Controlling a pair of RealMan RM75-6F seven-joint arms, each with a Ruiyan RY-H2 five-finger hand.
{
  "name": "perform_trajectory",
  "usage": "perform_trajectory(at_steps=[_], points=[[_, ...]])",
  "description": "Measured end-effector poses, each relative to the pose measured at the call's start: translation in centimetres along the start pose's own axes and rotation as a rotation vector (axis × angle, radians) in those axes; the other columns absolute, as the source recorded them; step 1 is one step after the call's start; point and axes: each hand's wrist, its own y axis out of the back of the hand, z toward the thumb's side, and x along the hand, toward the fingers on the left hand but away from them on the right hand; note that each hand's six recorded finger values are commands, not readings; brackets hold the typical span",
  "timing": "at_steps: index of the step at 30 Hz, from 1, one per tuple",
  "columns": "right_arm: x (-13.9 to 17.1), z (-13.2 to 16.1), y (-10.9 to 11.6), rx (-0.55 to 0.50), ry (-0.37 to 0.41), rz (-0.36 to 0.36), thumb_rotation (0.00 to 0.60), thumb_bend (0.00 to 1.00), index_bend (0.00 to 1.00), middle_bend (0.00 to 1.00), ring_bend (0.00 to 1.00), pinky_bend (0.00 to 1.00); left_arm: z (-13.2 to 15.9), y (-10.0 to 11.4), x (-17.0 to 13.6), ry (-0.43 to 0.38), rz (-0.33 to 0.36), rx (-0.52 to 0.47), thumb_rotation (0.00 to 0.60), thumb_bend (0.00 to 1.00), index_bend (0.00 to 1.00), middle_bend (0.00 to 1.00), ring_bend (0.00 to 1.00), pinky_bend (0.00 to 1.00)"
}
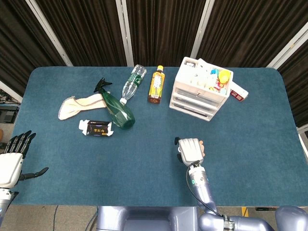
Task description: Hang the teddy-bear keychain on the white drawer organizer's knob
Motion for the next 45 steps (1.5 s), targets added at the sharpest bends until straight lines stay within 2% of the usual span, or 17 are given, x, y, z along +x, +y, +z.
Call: perform_trajectory(at_steps=[12, 25, 34, 45], points=[[-1.0, -0.3, -1.6, -0.004, -0.081, 0.030, 0.600, 0.24, 0.47, 1.00, 1.00, 0.93, 0.4, -0.3, 0.3, -0.009, -0.006, -0.001, 0.480, 0.07, 0.00, 0.00, 0.00, 0.00], [-1.5, -0.1, -2.7, -0.027, -0.120, 0.050, 0.600, 0.20, 0.47, 1.00, 1.00, 0.93, 0.6, -0.5, 0.6, -0.013, -0.014, -0.005, 0.483, 0.07, 0.00, 0.00, 0.00, 0.00], [-1.8, 0.2, -3.2, -0.034, -0.136, 0.053, 0.600, 0.17, 0.53, 1.00, 1.00, 0.93, 0.6, -0.5, 0.6, -0.012, -0.013, -0.010, 0.481, 0.07, 0.00, 0.00, 0.00, 0.00], [-1.9, 0.8, -3.9, -0.036, -0.135, 0.061, 0.600, 0.26, 0.52, 1.00, 1.00, 0.93, 0.6, -0.4, 0.6, -0.010, -0.014, -0.018, 0.481, 0.07, 0.00, 0.00, 0.00, 0.00]])
